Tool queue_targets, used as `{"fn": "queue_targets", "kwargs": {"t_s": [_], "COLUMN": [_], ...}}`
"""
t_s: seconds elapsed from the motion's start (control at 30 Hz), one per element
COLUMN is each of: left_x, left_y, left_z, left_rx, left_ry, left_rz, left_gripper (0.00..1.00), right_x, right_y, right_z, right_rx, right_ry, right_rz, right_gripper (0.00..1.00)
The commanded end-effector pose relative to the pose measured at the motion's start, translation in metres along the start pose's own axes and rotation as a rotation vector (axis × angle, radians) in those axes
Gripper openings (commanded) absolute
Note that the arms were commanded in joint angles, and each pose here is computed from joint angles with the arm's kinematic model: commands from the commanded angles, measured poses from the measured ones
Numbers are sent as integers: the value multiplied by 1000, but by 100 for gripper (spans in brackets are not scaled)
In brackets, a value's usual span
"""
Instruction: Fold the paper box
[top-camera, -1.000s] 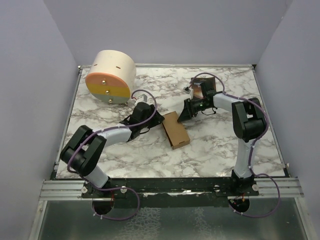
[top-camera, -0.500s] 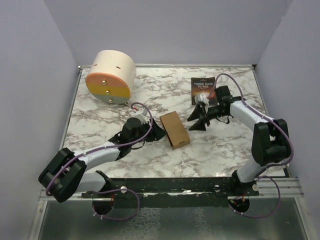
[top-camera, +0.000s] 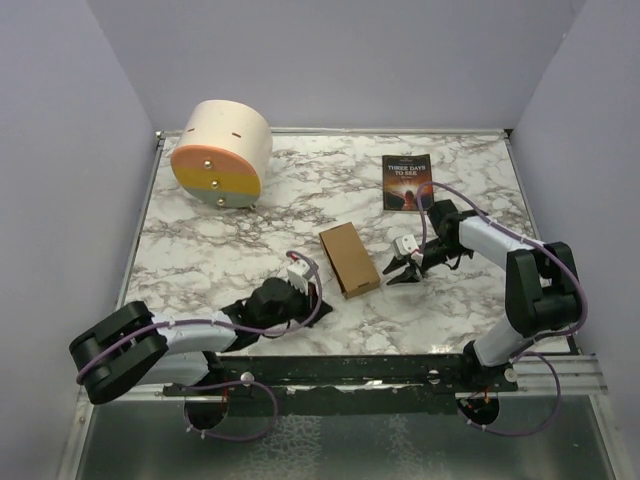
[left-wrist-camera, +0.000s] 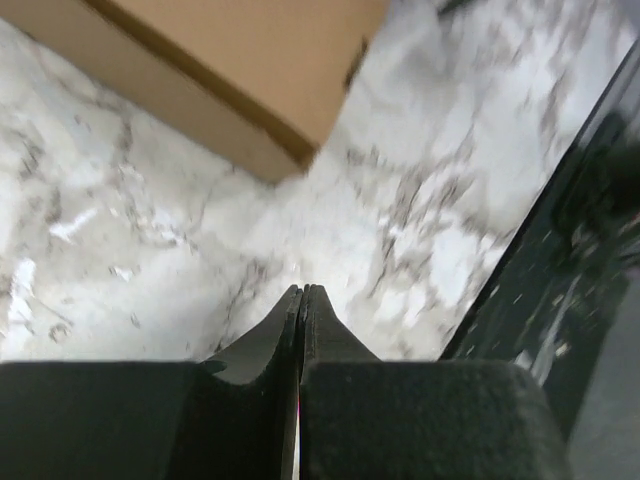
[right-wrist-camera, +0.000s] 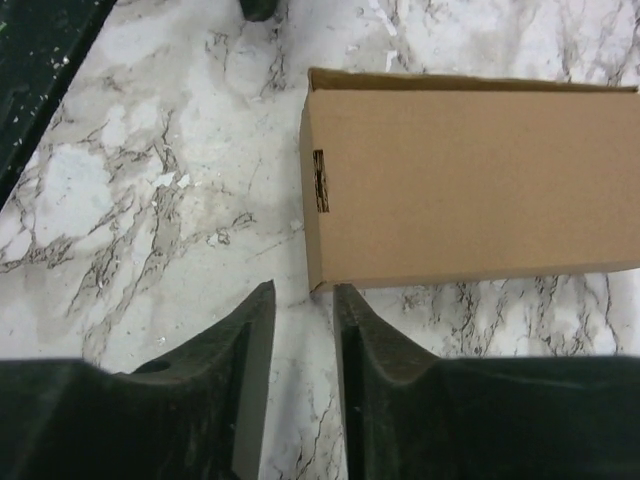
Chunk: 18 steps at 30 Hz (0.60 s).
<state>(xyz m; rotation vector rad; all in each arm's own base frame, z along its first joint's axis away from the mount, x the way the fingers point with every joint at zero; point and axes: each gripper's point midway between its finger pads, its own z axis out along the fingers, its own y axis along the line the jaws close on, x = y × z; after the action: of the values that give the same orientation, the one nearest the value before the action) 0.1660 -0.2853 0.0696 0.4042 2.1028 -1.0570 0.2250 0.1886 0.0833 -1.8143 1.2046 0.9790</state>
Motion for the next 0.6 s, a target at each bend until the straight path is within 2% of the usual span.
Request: {"fn": "queue_targets", "kwargs": {"t_s": [0.0,0.23,0.37,0.57], "left_x": [-2,-6,-9,-13], "left_y": [6,21,28,12], "left_z": [5,26,33,39], "left_rx": [-4,-41,-64,21], "left_ry": [-134,-151,-162,-199], "left_rz": [332,648,761,822], "left_gripper": [0,0,0,0], "right_x": [16,33,38,38], "right_y": [-12,-13,-13,-12], "right_z": [-2,1,5,13], "right_rx": [14,17,10,-6], "right_ry": [57,111,145,137], "right_rz": [13,51,48,59], "right_gripper": [28,22,22,21]}}
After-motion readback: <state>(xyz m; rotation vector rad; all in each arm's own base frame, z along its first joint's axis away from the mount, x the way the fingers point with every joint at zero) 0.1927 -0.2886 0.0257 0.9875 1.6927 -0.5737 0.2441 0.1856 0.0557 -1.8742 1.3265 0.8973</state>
